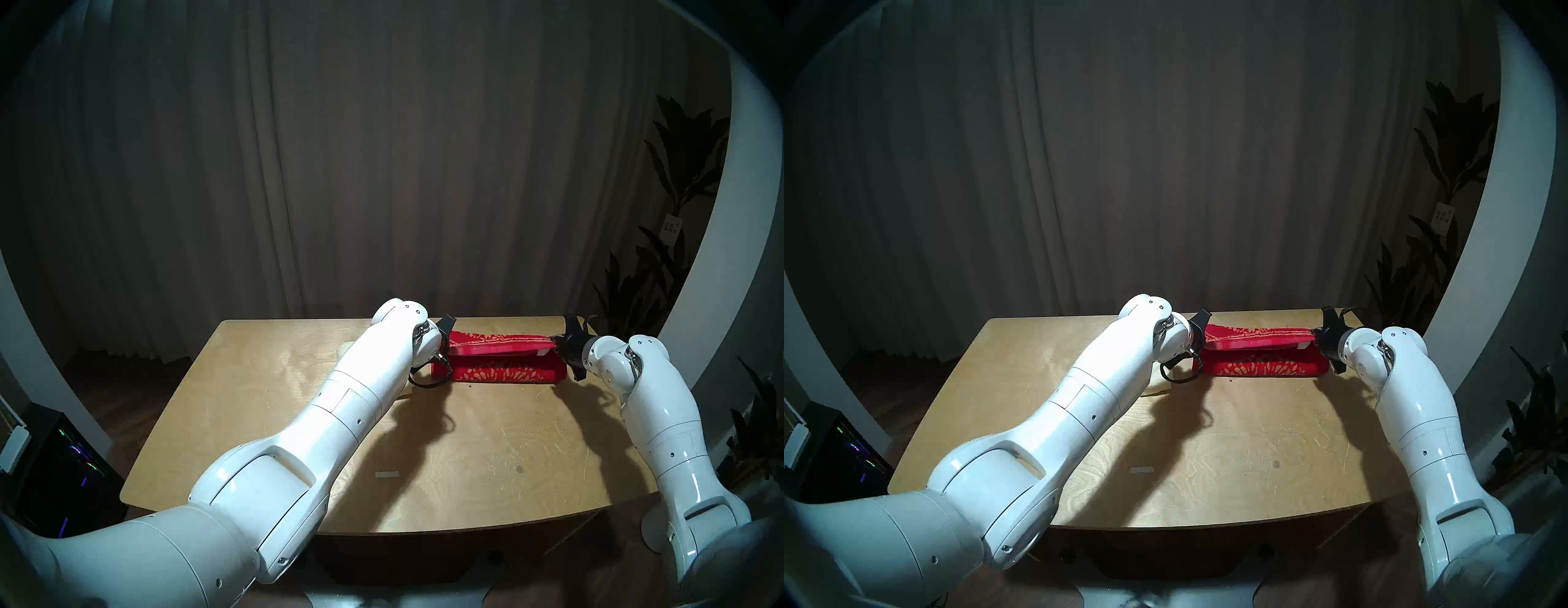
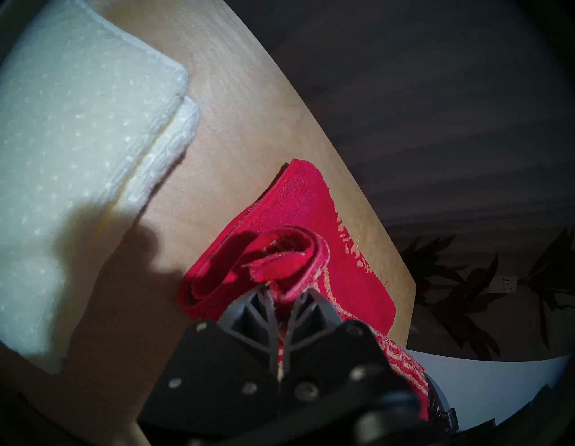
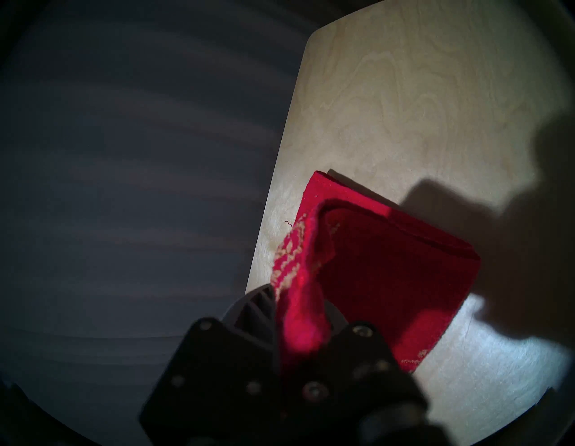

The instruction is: Fold each towel twice and stack them on table

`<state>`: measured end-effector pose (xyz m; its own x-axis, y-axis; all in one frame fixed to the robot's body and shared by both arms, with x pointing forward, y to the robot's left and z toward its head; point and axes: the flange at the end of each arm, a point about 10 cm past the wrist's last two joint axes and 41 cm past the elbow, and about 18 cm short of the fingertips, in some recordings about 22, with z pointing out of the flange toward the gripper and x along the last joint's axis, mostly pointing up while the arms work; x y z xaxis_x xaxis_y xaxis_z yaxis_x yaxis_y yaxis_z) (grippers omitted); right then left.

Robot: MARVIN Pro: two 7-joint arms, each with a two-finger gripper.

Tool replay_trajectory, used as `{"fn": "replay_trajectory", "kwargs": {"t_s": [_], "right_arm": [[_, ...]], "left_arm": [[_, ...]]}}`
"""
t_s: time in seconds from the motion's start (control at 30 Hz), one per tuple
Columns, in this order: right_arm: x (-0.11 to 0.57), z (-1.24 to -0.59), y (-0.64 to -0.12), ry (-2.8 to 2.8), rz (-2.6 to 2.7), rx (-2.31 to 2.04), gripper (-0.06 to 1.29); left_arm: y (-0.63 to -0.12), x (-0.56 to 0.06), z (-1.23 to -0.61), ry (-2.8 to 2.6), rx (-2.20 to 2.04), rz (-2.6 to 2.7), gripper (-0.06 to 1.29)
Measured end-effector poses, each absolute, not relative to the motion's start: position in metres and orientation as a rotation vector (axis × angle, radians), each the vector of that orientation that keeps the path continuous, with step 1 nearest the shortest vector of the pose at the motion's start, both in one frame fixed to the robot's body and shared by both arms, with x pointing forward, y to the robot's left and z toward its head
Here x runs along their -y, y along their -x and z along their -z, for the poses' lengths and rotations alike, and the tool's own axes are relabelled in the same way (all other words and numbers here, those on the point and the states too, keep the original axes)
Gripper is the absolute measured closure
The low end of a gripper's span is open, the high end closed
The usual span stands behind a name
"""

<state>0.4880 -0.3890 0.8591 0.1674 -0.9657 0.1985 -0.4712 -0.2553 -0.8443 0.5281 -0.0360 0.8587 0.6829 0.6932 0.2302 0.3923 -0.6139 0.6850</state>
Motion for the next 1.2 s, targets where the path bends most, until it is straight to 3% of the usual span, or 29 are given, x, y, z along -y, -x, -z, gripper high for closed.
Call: {"fn": "replay_trajectory", "kwargs": {"t_s": [0.87,1.0,1.2], "right_arm": [[0.401,-0.853,-0.515,1.812,1.044,-1.391,1.23],[0.405,-0.857,-0.518,1.803,1.062,-1.388,1.16],[0.408,-0.866,-0.522,1.788,1.093,-1.377,0.86]], "left_arm": [[-0.561,0.055,-0.854,-2.297,-0.820,-0.709,1.26],[-0.566,0.049,-0.852,-2.303,-0.835,-0.727,1.26],[-0.573,0.040,-0.848,-2.312,-0.863,-0.750,1.26]]}}
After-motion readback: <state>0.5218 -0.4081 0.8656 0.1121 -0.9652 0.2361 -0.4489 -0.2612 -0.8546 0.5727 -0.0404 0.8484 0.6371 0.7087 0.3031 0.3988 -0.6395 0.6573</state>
